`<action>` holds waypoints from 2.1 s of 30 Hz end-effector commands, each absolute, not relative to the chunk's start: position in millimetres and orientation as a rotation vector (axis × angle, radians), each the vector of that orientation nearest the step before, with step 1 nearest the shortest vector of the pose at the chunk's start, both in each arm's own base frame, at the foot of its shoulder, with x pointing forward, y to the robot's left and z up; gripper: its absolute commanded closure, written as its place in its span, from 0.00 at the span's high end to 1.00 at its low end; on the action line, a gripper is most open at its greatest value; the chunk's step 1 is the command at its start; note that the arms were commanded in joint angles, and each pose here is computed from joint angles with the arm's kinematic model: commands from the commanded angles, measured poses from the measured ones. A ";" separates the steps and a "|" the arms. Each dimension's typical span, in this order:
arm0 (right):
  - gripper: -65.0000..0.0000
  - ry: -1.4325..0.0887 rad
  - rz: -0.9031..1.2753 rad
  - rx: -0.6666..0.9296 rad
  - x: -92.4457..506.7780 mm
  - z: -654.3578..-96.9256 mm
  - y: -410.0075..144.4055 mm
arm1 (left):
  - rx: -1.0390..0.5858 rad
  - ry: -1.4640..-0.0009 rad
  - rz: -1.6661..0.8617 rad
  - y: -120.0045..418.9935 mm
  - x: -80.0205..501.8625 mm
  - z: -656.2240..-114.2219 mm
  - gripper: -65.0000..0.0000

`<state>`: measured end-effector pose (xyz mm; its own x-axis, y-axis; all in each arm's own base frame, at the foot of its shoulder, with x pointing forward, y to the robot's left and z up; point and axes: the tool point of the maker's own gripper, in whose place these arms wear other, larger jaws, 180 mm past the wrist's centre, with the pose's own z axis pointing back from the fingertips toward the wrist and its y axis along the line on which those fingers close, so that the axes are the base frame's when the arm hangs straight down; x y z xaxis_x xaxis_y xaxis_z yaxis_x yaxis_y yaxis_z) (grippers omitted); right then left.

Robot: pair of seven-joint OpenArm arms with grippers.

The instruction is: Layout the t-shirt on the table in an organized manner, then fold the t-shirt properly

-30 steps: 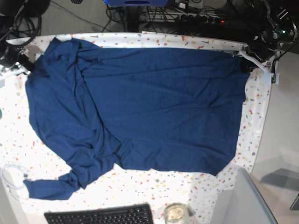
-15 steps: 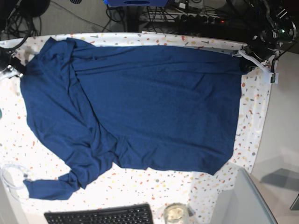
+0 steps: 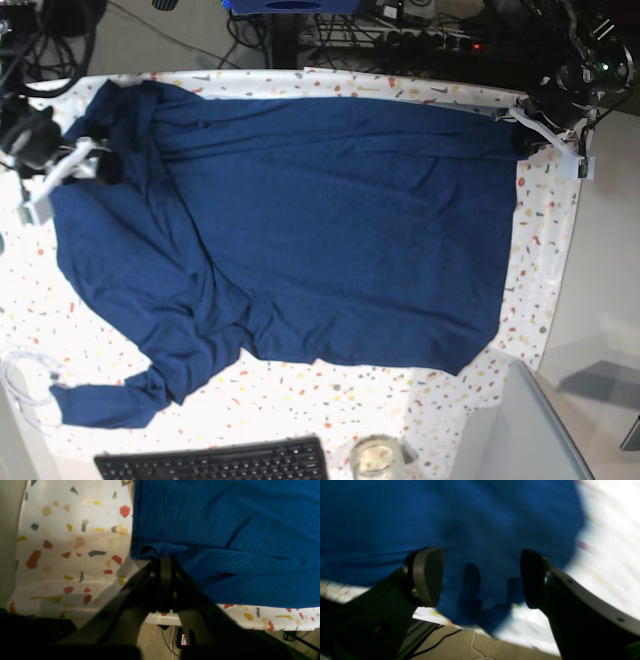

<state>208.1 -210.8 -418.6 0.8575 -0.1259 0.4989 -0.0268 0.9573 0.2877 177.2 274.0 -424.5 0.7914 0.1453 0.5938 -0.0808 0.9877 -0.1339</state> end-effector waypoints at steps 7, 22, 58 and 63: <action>0.70 -0.466 -0.004 0.168 211.3 -447.7 -212.0 | -0.093 -0.678 0.114 279.2 181.3 -416.3 0.00; 0.09 -0.429 0.009 0.158 202.8 -468.4 -203.4 | -0.092 -0.677 0.115 279.7 180.5 -416.5 0.00; 0.27 -0.426 0.142 0.155 230.6 -471.9 -169.9 | -0.091 -0.681 0.116 280.2 181.6 -415.8 0.00; 0.01 -0.451 0.146 0.151 235.7 -463.8 -170.1 | -0.091 -0.681 0.117 280.2 182.0 -415.9 0.00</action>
<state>225.4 -166.8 -473.2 0.9072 0.1084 0.4066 -0.1711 0.9778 0.1211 176.7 275.4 -424.4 0.7904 0.1485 0.5943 -0.0857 0.9874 -0.1327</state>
